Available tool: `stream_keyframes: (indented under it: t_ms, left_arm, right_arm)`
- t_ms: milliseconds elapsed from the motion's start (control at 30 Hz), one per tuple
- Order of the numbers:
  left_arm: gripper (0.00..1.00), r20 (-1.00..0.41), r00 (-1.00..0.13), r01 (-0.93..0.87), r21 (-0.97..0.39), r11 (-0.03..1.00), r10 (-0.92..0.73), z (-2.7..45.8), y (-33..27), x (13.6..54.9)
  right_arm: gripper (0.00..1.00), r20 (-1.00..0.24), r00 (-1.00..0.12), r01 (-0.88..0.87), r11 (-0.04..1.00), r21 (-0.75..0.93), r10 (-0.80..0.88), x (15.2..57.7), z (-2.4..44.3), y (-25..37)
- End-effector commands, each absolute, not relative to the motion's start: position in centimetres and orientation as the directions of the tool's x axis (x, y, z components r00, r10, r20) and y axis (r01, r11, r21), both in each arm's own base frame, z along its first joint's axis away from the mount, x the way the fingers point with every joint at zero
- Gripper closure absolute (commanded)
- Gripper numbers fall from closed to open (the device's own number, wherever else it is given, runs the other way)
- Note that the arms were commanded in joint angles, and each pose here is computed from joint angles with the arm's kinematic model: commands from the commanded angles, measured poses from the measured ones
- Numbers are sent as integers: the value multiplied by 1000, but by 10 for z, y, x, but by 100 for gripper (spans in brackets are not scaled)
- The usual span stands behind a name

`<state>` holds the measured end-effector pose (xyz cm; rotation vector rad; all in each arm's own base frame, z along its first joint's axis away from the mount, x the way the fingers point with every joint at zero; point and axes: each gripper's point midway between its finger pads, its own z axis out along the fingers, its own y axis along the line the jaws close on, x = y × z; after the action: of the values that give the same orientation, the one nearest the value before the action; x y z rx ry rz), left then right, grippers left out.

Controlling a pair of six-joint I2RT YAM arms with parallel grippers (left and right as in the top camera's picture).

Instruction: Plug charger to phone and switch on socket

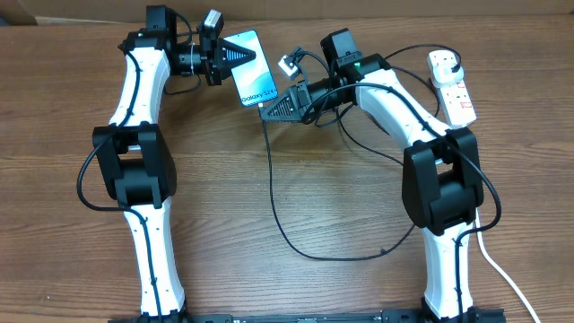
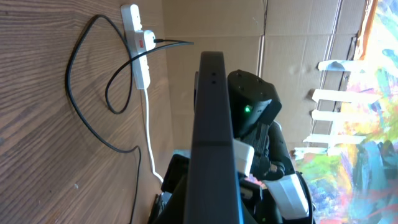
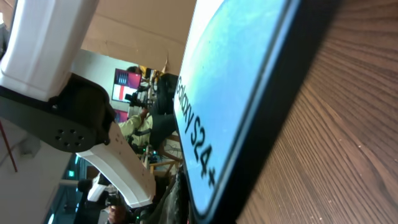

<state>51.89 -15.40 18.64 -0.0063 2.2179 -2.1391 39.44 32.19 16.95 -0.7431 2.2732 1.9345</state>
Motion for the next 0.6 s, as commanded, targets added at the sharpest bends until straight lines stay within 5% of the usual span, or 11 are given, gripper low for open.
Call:
stream_keyframes:
  t_ms: [0,567]
  left_arm:
    - [96,-91,-995,92,-996,-8,-37,205,-151,517]
    - [96,-80,-996,80,-997,-9,-37,205,-151,516]
  right_arm:
    - [96,-400,-869,-436,67,898,-292,398,193,314]
    - [96,-400,-865,-440,74,895,-302,396,191,319]
